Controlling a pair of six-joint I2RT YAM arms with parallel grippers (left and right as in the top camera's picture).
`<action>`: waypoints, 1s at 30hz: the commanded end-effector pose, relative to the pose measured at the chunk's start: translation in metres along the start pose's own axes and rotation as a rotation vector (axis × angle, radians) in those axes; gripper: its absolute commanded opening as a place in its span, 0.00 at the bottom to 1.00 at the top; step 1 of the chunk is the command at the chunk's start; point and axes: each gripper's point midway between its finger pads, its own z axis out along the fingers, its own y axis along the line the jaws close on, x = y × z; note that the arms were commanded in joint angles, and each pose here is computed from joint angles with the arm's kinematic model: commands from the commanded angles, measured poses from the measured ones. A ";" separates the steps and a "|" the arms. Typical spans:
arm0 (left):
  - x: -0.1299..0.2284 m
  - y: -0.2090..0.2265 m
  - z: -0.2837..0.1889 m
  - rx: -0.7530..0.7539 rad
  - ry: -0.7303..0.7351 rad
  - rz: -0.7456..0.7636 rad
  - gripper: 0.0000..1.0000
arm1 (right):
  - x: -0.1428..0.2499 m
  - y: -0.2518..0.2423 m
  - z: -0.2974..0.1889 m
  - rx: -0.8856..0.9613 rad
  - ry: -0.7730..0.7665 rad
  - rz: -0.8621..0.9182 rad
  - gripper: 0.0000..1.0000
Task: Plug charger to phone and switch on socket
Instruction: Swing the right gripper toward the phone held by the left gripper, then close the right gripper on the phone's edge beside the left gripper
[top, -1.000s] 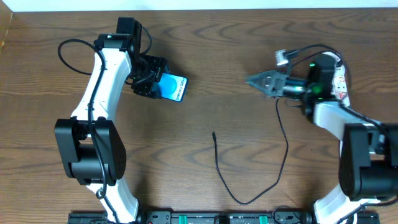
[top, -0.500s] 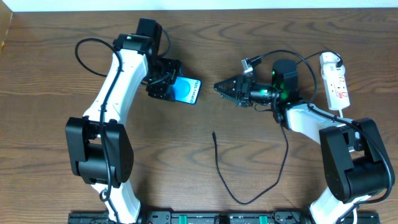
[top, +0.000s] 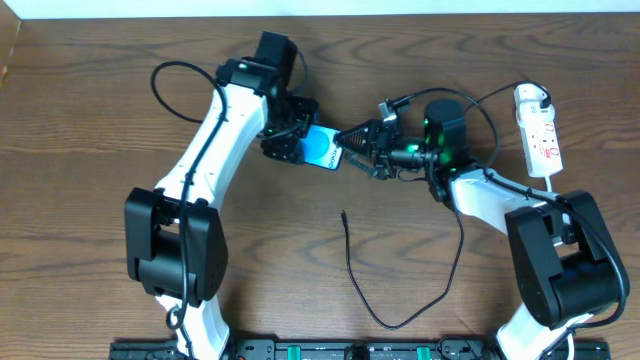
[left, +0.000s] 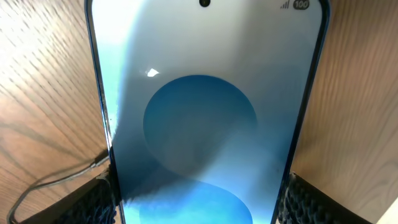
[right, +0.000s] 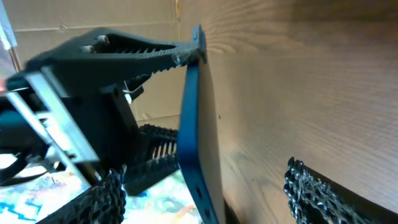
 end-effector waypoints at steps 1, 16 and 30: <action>0.017 -0.004 -0.012 0.035 -0.005 0.002 0.07 | 0.001 0.006 0.005 -0.007 0.007 -0.008 0.80; 0.053 0.000 -0.005 0.016 0.057 0.019 0.08 | 0.005 -0.001 0.010 0.025 0.005 -0.085 0.53; 0.055 0.001 -0.005 0.013 0.058 0.019 0.07 | 0.009 -0.006 0.016 0.054 0.001 -0.106 0.18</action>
